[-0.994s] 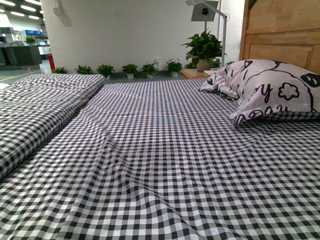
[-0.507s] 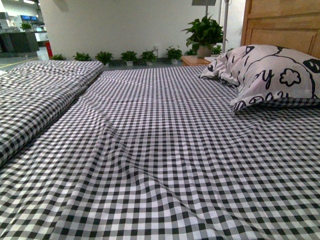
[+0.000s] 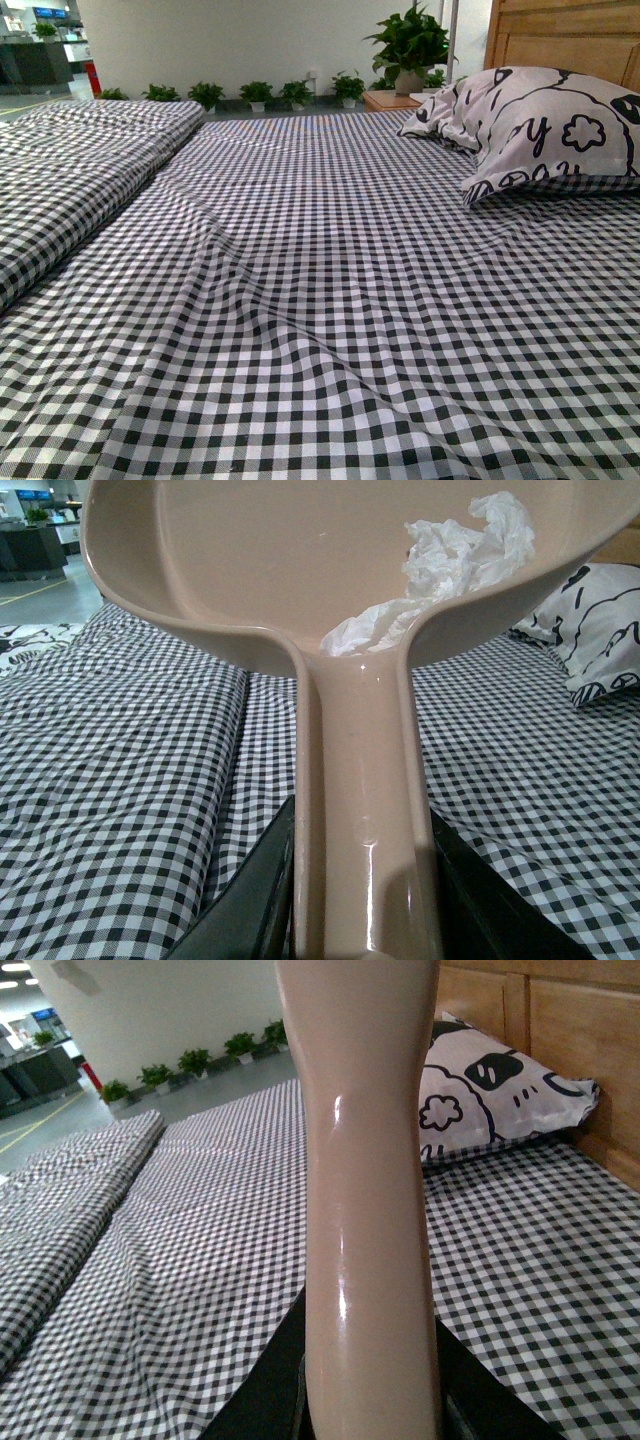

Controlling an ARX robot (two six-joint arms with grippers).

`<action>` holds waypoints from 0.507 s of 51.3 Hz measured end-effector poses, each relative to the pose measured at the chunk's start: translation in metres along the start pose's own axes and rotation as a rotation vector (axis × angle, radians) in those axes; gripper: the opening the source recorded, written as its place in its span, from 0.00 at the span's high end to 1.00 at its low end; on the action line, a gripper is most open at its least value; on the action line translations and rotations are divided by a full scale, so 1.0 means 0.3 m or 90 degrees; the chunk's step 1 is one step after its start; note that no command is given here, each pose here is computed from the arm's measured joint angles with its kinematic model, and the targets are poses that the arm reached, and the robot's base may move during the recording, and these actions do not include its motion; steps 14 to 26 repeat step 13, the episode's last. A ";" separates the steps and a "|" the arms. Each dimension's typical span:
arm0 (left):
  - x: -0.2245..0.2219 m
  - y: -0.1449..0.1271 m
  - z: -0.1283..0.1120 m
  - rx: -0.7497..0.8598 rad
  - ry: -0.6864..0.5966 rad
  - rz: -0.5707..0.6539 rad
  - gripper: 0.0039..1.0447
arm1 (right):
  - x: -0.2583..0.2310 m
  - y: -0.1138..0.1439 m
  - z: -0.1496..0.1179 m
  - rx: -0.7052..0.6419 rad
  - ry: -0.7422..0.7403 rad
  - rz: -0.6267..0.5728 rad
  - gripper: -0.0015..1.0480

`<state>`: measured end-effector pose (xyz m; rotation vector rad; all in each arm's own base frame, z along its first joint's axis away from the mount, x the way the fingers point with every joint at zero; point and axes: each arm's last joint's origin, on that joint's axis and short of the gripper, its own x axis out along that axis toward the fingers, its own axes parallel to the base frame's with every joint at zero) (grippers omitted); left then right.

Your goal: Clean up trash

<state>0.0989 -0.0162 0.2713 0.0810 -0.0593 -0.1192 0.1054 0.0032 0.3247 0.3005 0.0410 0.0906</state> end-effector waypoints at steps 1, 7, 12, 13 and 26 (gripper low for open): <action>0.000 0.000 0.000 0.000 0.000 0.000 0.73 | 0.000 0.000 0.000 0.000 0.000 0.000 0.82; 0.000 0.000 0.000 0.000 0.000 0.000 0.73 | 0.000 0.000 0.000 0.000 0.000 0.000 0.82; 0.000 0.000 0.000 0.000 0.000 0.000 0.73 | 0.000 0.000 0.000 0.000 0.000 0.000 0.82; 0.000 0.000 0.000 0.000 0.000 0.000 0.73 | 0.000 0.000 0.000 0.000 0.000 0.000 0.82; 0.000 0.000 0.000 0.000 0.000 0.000 0.73 | 0.000 0.000 0.000 0.000 0.000 0.000 0.82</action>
